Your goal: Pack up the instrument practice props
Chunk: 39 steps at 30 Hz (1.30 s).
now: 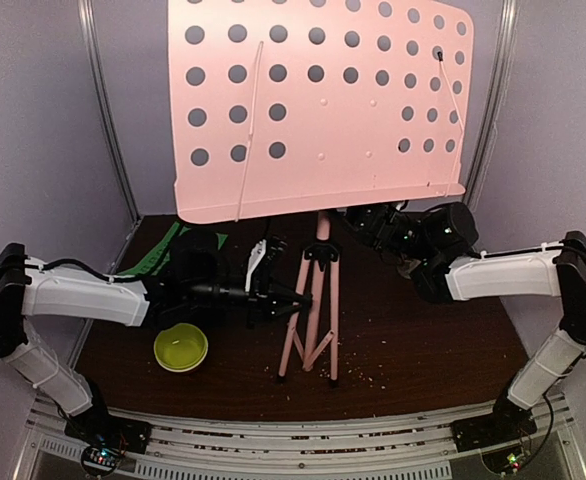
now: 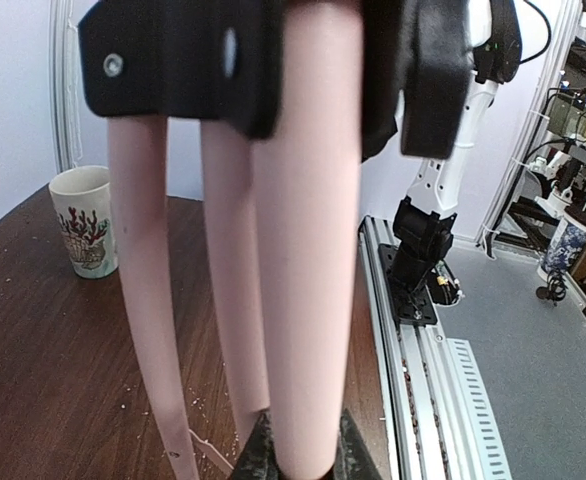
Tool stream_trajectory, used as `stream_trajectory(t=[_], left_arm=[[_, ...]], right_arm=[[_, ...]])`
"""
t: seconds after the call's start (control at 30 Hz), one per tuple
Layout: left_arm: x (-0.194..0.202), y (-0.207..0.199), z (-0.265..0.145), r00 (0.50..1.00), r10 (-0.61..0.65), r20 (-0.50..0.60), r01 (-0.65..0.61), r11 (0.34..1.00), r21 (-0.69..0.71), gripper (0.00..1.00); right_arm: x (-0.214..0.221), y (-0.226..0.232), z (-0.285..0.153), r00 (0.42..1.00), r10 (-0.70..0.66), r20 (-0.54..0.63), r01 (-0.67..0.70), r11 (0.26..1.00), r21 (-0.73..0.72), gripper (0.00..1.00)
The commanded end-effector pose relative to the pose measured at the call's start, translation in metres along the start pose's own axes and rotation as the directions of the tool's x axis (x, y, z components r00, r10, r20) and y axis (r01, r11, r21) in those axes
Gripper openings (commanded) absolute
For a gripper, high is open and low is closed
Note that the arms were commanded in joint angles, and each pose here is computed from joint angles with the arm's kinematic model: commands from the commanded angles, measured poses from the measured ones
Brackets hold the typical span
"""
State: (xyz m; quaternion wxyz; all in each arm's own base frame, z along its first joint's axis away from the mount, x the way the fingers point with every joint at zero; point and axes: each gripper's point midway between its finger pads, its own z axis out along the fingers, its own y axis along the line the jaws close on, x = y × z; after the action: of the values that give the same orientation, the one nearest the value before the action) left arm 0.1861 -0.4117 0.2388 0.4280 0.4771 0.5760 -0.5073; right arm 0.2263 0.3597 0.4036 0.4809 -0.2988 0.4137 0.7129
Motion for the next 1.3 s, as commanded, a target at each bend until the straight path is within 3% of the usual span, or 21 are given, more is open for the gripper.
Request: stream_trajectory(t=[0.0,0.17,0.37,0.5,0.77,0.97,1.07,1.27], left_arm=[[-0.131,-0.016,-0.026,0.894,0.257,0.367,-0.243,0.966,-0.084,0.00],[-0.126,-0.012,-0.029,0.884,0.284,0.371,-0.252,0.958,-0.133,0.00],[-0.067,0.013,-0.027,0.934,0.253,0.253,-0.196,0.954,-0.228,0.02],[-0.032,0.019,-0.028,0.960,0.197,0.200,-0.147,0.960,-0.239,0.23],[-0.013,0.010,-0.027,0.974,0.144,0.173,-0.106,0.971,-0.212,0.60],[-0.016,-0.017,-0.023,0.955,0.121,0.270,-0.077,0.983,-0.165,0.97],[-0.017,-0.023,-0.019,0.937,0.120,0.330,-0.064,0.982,-0.175,0.98],[-0.011,-0.007,0.006,0.934,0.126,0.333,-0.028,0.959,-0.283,0.98]], right_arm=[[0.016,0.018,0.010,0.996,0.047,-0.078,-0.051,0.998,-0.048,0.00],[0.025,0.019,0.017,0.993,0.029,-0.114,-0.033,0.999,-0.031,0.00],[0.028,0.016,0.013,0.995,0.017,-0.099,-0.015,1.000,0.015,0.00],[0.031,0.013,0.008,0.996,-0.015,-0.091,0.021,0.997,0.071,0.00],[0.025,0.012,0.001,0.994,-0.085,-0.062,0.094,0.981,0.169,0.00],[0.025,0.011,-0.001,0.994,-0.099,-0.053,0.107,0.974,0.199,0.00],[0.025,0.011,-0.001,0.994,-0.098,-0.050,0.106,0.973,0.203,0.00],[0.023,0.013,-0.001,0.994,-0.102,-0.045,0.109,0.972,0.210,0.00]])
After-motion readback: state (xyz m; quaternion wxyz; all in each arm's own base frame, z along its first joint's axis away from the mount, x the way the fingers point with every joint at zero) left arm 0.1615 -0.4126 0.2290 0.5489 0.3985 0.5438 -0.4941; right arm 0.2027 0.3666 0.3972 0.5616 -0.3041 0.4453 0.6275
